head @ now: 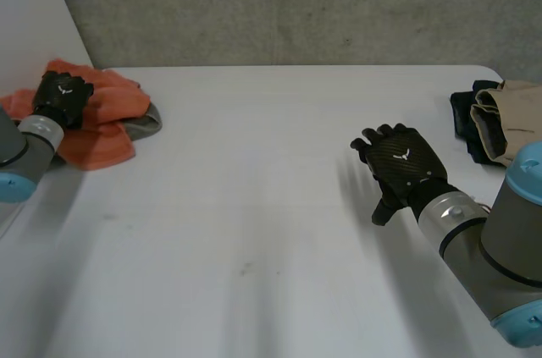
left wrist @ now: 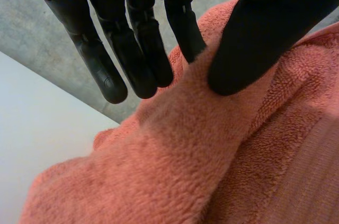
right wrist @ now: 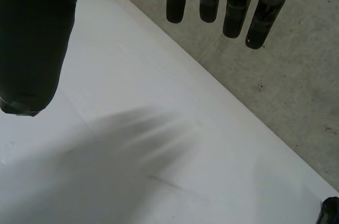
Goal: Fold the laundry.
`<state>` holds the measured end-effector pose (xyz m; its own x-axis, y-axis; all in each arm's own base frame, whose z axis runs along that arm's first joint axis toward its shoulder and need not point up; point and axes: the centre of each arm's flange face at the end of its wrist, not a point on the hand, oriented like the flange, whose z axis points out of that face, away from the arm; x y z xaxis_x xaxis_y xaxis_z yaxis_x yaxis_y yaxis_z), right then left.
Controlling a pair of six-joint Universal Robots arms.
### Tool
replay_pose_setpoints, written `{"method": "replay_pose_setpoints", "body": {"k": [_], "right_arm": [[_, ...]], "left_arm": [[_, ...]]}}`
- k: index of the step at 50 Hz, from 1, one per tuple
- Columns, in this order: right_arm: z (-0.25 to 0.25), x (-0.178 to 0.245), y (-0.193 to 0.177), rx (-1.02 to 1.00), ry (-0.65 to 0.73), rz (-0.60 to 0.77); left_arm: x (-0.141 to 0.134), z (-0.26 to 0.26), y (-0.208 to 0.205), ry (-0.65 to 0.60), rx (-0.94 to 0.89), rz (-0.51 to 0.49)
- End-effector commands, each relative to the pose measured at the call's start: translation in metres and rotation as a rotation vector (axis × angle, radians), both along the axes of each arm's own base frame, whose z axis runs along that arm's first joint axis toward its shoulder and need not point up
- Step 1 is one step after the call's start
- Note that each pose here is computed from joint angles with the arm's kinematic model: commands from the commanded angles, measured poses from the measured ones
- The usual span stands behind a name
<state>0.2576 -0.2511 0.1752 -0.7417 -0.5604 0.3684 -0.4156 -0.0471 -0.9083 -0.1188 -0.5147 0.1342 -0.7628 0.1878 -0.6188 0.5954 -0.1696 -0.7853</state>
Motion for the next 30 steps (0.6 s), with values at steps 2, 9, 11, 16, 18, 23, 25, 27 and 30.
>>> {"method": "replay_pose_setpoints", "body": {"k": [2,9,11,16,18,23,25,27,30], "right_arm": [[-0.001,0.0,-0.001,-0.001,0.0,-0.001],[0.003,-0.001,-0.002,-0.012,-0.004,-0.005],[0.004,-0.002,-0.003,-0.013,-0.006,-0.011],[0.004,-0.01,-0.011,-0.013,-0.006,-0.039],[0.004,-0.014,-0.015,-0.013,-0.006,-0.054],[0.005,-0.023,-0.024,-0.017,-0.007,-0.088],[0.006,-0.025,-0.027,-0.023,-0.009,-0.095],[0.006,-0.029,-0.031,-0.029,-0.011,-0.112],[0.007,-0.035,-0.037,-0.038,-0.013,-0.132]], "left_arm": [[-0.026,0.047,0.006,0.053,-0.161,0.03],[-0.06,0.114,0.047,0.285,-0.21,-0.054],[-0.08,0.129,0.068,0.357,-0.189,-0.115],[-0.105,0.154,0.111,0.486,-0.128,-0.205],[-0.114,0.159,0.129,0.53,-0.087,-0.234],[-0.158,0.156,0.174,0.584,0.033,-0.363],[-0.175,0.156,0.194,0.607,0.078,-0.417],[-0.192,0.164,0.22,0.668,0.136,-0.491],[-0.217,0.161,0.253,0.748,0.247,-0.605]]}}
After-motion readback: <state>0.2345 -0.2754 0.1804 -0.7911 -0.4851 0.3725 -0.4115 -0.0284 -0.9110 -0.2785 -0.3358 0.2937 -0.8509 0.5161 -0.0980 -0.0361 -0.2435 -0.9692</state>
